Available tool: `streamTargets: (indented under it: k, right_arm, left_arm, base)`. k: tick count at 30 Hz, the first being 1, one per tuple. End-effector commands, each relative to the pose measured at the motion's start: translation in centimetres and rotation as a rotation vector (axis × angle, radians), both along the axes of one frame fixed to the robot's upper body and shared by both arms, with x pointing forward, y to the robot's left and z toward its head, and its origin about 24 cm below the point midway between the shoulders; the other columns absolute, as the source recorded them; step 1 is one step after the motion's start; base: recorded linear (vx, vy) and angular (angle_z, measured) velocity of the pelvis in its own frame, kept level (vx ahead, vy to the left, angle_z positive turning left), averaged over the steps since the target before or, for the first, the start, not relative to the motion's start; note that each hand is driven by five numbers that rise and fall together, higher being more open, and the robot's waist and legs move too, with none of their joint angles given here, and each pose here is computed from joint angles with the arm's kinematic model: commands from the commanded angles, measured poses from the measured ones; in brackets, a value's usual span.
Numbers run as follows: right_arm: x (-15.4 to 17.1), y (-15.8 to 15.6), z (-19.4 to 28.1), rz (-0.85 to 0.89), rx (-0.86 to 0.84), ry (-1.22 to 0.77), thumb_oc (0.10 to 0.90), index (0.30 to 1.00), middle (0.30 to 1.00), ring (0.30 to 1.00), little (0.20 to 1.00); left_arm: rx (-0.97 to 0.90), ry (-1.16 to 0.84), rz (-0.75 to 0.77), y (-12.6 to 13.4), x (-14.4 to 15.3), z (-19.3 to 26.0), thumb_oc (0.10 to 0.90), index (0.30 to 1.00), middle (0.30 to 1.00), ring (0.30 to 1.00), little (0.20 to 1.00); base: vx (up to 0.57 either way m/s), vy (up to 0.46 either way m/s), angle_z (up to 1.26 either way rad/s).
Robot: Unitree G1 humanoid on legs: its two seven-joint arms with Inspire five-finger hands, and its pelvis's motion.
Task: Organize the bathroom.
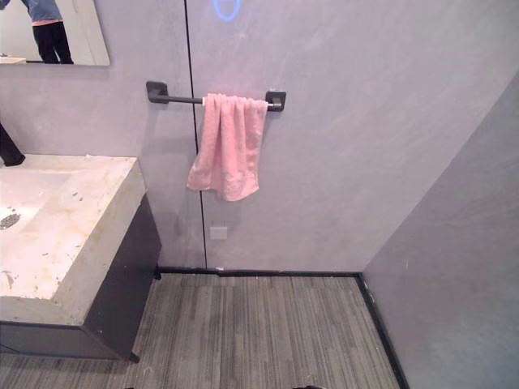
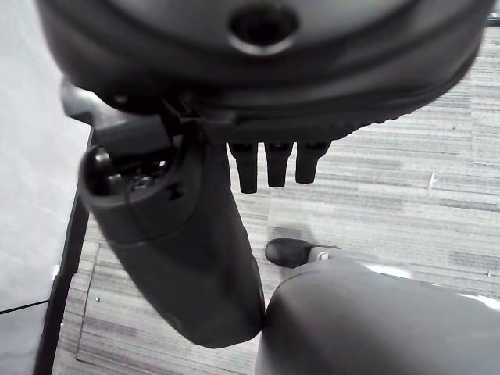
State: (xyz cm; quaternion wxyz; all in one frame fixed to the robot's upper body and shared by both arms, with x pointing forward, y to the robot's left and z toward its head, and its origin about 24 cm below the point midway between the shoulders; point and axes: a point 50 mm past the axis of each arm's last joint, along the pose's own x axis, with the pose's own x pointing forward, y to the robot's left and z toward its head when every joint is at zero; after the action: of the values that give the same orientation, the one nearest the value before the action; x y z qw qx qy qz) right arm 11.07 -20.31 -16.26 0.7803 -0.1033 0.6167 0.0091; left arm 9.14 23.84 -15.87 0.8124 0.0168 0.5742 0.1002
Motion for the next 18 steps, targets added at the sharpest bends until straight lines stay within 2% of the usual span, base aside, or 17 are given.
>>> streamTargets:
  k: [1, 9, 10, 12, 13, 18]
  right_arm:
    - [-1.6, -1.6, -0.2, 0.06, -0.054, 0.076, 0.8, 0.9, 0.9, 0.9, 0.9]
    - [-1.9, -1.7, -0.2, 0.027, -0.055, 0.092, 0.8, 0.9, 0.9, 0.9, 0.9]
    - [-2.1, -1.6, -0.3, 0.009, -0.044, 0.102, 0.8, 0.9, 0.9, 0.9, 0.9]
    - [-2.1, -1.5, -0.3, 0.008, -0.039, 0.106, 0.8, 0.9, 0.9, 0.9, 0.9]
    - [-2.3, -1.3, -0.4, -0.011, -0.027, 0.116, 0.8, 0.9, 0.9, 0.9, 0.9]
    - [-3.0, -1.0, -0.6, -0.053, -0.011, 0.135, 0.8, 0.9, 0.9, 0.9, 0.9]
  left_arm:
    - [-0.029, -0.023, 0.029, -0.6, 1.0, 0.0, 0.8, 0.9, 0.9, 0.9, 0.9]
    - [0.0, 0.064, 0.043, -0.4, -0.1, -0.3, 0.8, 0.9, 0.9, 0.9, 0.9]
    - [0.036, 0.198, 0.054, -0.4, -1.4, -0.6, 0.8, 0.9, 0.9, 0.9, 0.9]
    - [0.058, 0.224, 0.069, -0.2, -1.9, -0.7, 0.8, 0.9, 0.9, 0.9, 0.9]
    - [0.006, 0.25, 0.098, -0.6, -2.1, -0.8, 0.8, 0.9, 0.9, 0.9, 0.9]
    - [-0.007, 0.325, 0.11, -0.9, -2.8, -0.9, 0.8, 0.9, 0.9, 0.9, 0.9]
  base:
    - [0.0, 0.0, 0.0]
    - [0.0, 0.0, 0.0]
    - [0.0, 0.0, 0.0]
    - [0.0, 0.0, 0.0]
    - [0.04, 0.008, 0.0]
    - [0.06, 0.017, -0.01]
